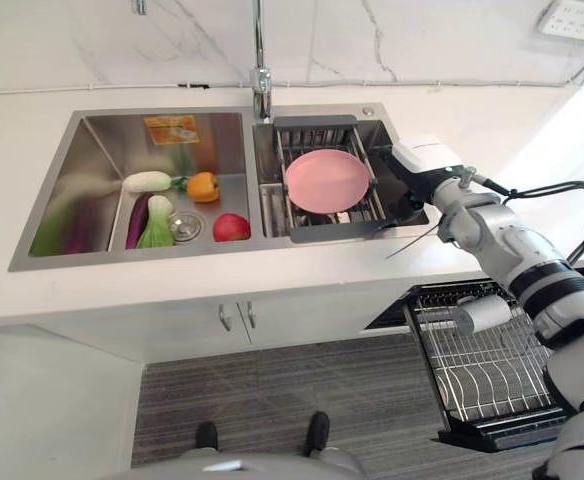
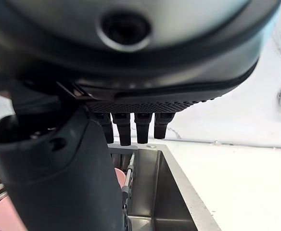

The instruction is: Place the dishes in the dishwasher.

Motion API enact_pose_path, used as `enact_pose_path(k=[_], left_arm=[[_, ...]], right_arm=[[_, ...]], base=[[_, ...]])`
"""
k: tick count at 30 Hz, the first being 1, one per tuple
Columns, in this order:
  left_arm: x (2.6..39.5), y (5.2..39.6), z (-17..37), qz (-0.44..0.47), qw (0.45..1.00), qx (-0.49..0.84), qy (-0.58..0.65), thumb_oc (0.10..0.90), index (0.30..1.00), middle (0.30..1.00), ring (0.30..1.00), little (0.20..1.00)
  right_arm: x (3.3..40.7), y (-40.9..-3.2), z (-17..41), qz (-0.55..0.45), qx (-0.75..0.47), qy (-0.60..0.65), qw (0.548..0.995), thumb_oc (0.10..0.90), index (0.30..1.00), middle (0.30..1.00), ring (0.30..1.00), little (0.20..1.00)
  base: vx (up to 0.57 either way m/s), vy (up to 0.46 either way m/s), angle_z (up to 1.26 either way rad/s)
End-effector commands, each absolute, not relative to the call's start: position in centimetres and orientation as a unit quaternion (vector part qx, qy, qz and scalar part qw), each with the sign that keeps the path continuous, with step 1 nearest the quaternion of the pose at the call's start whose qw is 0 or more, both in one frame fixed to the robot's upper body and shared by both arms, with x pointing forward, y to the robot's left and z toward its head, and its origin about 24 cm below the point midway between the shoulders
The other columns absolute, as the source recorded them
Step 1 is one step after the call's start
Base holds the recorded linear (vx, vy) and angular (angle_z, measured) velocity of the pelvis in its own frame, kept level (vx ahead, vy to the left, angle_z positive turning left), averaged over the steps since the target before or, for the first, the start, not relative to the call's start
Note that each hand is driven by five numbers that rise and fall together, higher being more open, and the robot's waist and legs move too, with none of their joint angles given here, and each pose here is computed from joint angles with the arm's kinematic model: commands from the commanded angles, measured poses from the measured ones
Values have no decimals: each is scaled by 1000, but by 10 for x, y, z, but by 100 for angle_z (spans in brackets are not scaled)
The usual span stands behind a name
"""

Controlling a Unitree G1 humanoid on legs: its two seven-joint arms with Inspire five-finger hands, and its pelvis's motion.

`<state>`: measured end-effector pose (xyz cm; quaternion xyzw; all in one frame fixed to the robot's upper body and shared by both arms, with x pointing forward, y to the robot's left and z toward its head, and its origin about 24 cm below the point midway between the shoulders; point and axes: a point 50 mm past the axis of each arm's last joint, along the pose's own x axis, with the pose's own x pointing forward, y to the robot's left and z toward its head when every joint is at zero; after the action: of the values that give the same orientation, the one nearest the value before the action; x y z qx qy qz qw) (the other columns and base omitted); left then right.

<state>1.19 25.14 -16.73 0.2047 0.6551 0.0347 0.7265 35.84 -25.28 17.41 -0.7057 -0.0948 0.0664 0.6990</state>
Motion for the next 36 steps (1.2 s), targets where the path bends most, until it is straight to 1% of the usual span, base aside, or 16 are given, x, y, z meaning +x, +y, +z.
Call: enact_pose_path(k=[1,11,27,36], left_arm=[[18,252,-167,-1,714,246,655,800,900,900,900,900],[23,251,-167,0,720,249,647,800,900,900,900,900],[34,247,-168,-6,732,253,632,800,900,900,900,900],[39,248,-167,-2,736,256,627,800,900,900,900,900]], right_arm=[[369,-252,246,-30,-709,-183,680,800,900,900,900,900],[371,-250,243,-32,-721,-180,668,800,900,900,900,900],[376,-260,229,-41,-720,-141,678,800,900,900,900,900],[378,-255,227,-33,-723,-143,675,800,900,900,900,900]], base=[[0,0,0],[-4,-2,6],[-5,-1,2],[-2,3,1]])
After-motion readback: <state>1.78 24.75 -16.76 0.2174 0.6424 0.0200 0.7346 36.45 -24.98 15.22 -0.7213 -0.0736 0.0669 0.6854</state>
